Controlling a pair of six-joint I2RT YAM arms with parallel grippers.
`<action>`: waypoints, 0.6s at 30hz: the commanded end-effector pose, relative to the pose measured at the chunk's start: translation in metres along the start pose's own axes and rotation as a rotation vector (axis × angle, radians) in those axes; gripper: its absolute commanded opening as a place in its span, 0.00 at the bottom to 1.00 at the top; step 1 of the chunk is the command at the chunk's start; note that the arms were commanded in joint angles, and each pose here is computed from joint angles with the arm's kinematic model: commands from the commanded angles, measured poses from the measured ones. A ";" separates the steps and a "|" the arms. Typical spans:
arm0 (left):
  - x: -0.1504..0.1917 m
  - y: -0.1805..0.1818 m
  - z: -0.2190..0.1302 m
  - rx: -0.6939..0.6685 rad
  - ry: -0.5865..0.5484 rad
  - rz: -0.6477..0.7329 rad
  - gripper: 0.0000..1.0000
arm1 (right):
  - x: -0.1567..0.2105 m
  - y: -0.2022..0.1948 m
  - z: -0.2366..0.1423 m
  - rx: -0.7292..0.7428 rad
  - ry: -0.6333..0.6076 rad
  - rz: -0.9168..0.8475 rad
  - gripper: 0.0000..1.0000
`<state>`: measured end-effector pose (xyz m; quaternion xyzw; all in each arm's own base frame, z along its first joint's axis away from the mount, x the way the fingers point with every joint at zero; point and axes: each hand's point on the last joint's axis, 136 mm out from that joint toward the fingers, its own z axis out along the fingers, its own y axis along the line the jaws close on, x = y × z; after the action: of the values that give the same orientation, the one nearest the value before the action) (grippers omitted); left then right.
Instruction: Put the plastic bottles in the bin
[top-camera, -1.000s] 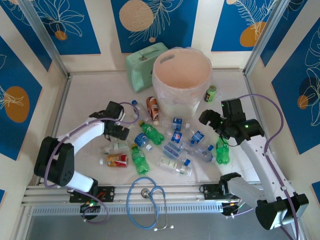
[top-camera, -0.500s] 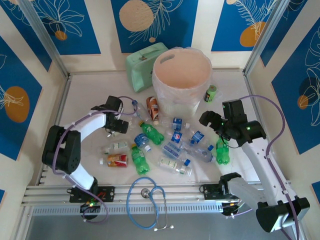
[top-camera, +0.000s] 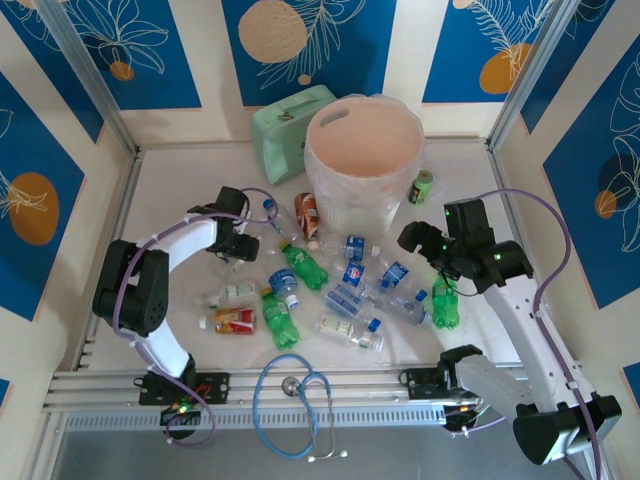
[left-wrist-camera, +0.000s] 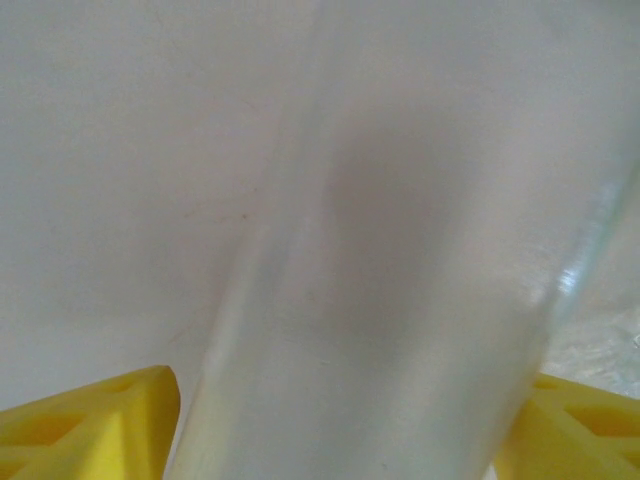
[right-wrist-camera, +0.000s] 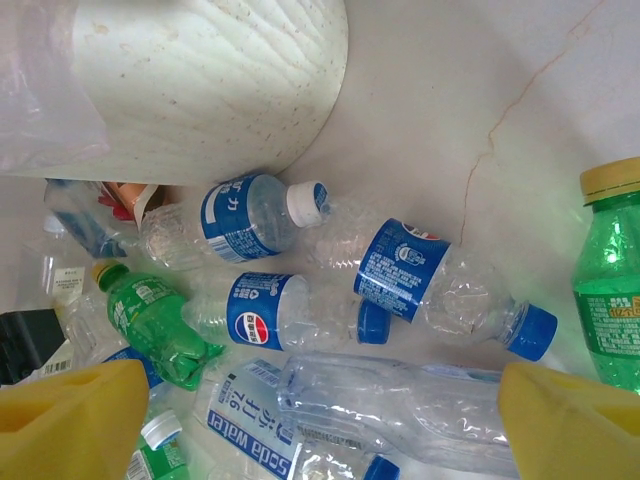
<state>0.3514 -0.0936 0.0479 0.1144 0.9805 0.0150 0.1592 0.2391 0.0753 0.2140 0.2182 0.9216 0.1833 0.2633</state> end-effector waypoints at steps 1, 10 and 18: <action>-0.006 0.002 -0.005 0.007 0.000 -0.016 0.74 | -0.002 0.008 -0.009 -0.029 -0.005 0.005 0.90; -0.001 0.001 -0.008 0.014 -0.002 0.001 0.64 | 0.000 0.007 -0.008 -0.025 -0.002 0.016 0.88; -0.001 0.001 -0.014 0.019 -0.014 -0.001 0.56 | 0.001 0.006 -0.011 -0.025 -0.007 0.018 0.88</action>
<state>0.3530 -0.0953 0.0525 0.1176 0.9796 0.0112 0.1628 0.2383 0.0769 0.2140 0.2237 0.9204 0.1867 0.2608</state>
